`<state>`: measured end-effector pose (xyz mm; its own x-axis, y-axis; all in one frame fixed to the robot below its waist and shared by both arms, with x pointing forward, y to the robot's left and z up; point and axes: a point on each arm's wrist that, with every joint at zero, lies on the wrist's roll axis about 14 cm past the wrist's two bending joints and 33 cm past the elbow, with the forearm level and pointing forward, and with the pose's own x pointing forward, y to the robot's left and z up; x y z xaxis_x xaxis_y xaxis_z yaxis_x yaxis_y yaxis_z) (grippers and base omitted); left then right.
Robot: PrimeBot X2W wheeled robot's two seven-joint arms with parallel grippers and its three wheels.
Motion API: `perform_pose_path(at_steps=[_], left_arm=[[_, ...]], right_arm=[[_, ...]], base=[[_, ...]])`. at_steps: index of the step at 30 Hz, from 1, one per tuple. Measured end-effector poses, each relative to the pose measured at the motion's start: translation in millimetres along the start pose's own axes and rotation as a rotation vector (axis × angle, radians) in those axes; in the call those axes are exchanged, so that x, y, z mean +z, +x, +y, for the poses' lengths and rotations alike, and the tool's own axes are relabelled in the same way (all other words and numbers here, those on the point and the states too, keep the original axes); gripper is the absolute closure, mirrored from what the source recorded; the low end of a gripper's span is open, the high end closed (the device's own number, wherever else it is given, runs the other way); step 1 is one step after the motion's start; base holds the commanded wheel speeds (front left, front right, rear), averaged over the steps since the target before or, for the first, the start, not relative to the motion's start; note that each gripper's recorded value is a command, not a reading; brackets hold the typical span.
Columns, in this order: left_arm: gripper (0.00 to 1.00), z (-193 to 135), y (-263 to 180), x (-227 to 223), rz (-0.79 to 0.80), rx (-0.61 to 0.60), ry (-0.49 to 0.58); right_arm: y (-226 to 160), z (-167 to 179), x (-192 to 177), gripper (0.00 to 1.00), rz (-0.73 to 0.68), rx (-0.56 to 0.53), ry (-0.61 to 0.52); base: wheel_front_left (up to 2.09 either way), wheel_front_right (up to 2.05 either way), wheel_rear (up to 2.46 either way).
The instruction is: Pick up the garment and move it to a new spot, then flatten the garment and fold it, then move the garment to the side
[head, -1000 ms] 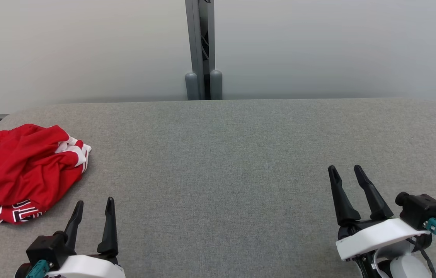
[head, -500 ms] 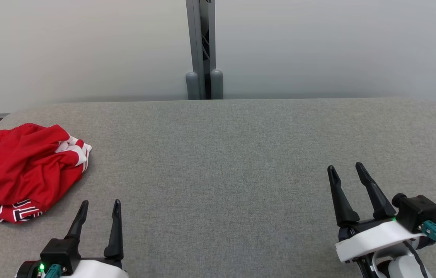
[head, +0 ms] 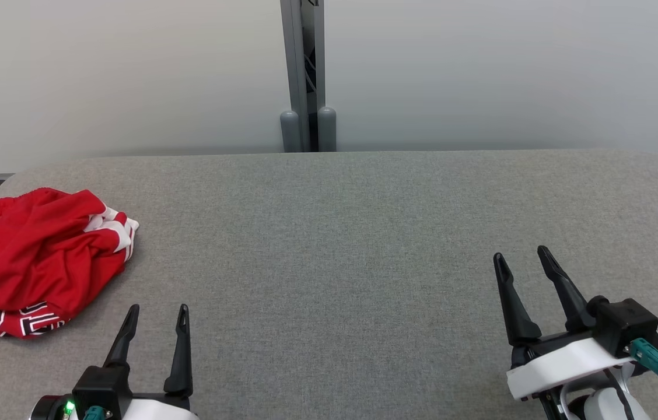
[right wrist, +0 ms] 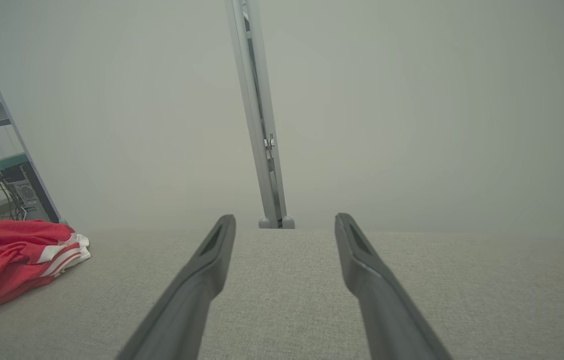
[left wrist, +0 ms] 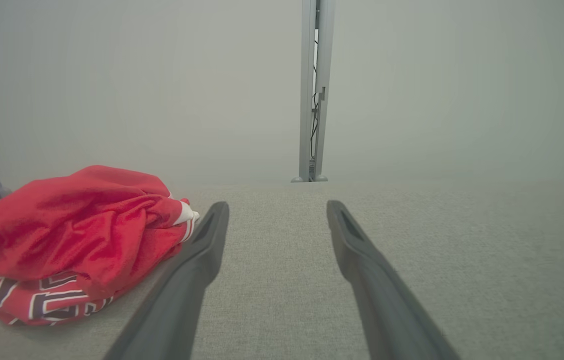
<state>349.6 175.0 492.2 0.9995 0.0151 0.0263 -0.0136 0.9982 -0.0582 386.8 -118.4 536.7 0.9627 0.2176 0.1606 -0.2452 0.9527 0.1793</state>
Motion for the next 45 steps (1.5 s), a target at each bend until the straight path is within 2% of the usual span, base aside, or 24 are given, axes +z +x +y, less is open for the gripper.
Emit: perform_pose_path(at_steps=[10,45], left_arm=[[0.00,-2,-3,-1,-0.005,-0.005,0.043],[0.00,1,-9,-3,0.001,0.008,0.027]], right_arm=[[-2,-1,-6,0.00,0.014,0.005,-0.049],[-7,0,-8,0.00,0.023,0.004,-0.042]], base=[[0.00,0.00,0.00],[0.00,0.00,0.00]])
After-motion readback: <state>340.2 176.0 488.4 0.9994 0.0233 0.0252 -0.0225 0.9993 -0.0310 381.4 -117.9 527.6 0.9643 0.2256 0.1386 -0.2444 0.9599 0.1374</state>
